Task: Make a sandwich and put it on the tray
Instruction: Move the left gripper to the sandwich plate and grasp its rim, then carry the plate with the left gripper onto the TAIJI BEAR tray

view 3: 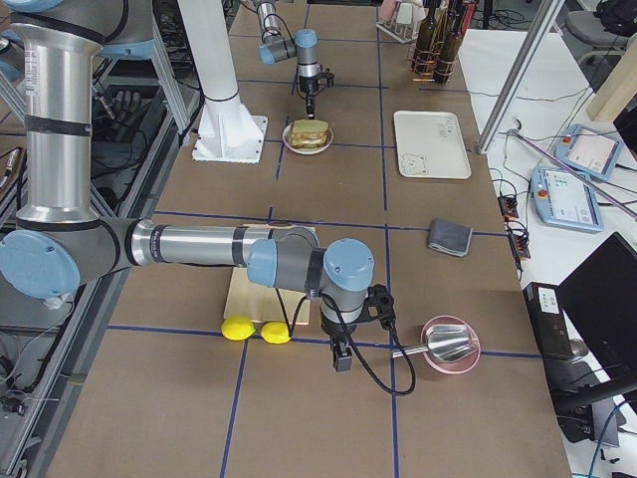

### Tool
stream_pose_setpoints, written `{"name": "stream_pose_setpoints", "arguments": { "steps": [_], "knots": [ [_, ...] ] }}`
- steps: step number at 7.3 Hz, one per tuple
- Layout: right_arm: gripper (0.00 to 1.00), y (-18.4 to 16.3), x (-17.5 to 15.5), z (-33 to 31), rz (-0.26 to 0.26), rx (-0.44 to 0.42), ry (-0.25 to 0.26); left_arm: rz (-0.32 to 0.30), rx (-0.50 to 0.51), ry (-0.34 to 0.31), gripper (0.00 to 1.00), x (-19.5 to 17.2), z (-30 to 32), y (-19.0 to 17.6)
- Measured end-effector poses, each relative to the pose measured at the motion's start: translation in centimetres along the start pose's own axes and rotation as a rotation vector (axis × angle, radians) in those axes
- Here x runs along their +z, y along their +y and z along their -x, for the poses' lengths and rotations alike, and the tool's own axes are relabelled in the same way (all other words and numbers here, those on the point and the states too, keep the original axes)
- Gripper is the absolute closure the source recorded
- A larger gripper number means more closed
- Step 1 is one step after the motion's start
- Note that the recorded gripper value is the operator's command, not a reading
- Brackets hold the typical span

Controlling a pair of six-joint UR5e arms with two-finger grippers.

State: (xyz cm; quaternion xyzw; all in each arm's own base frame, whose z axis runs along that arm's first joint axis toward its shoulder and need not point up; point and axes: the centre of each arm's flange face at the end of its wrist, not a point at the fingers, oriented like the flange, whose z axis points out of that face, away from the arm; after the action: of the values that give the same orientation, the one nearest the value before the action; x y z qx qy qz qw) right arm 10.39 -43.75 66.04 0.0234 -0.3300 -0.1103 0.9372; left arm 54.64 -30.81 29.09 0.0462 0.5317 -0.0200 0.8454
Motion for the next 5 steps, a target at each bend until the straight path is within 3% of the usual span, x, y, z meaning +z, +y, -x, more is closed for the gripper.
{"name": "stream_pose_setpoints", "arguments": {
  "steps": [3,5],
  "knots": [
    [0.0,0.0,0.2,-0.1,0.004,0.003,-0.001,0.003,0.008,0.018,1.0,-0.8,-0.5,0.1],
    [0.0,0.0,0.2,-0.2,0.005,0.004,-0.002,0.014,-0.007,0.048,1.0,-3.1,-0.4,-2.6]
  ]
}}
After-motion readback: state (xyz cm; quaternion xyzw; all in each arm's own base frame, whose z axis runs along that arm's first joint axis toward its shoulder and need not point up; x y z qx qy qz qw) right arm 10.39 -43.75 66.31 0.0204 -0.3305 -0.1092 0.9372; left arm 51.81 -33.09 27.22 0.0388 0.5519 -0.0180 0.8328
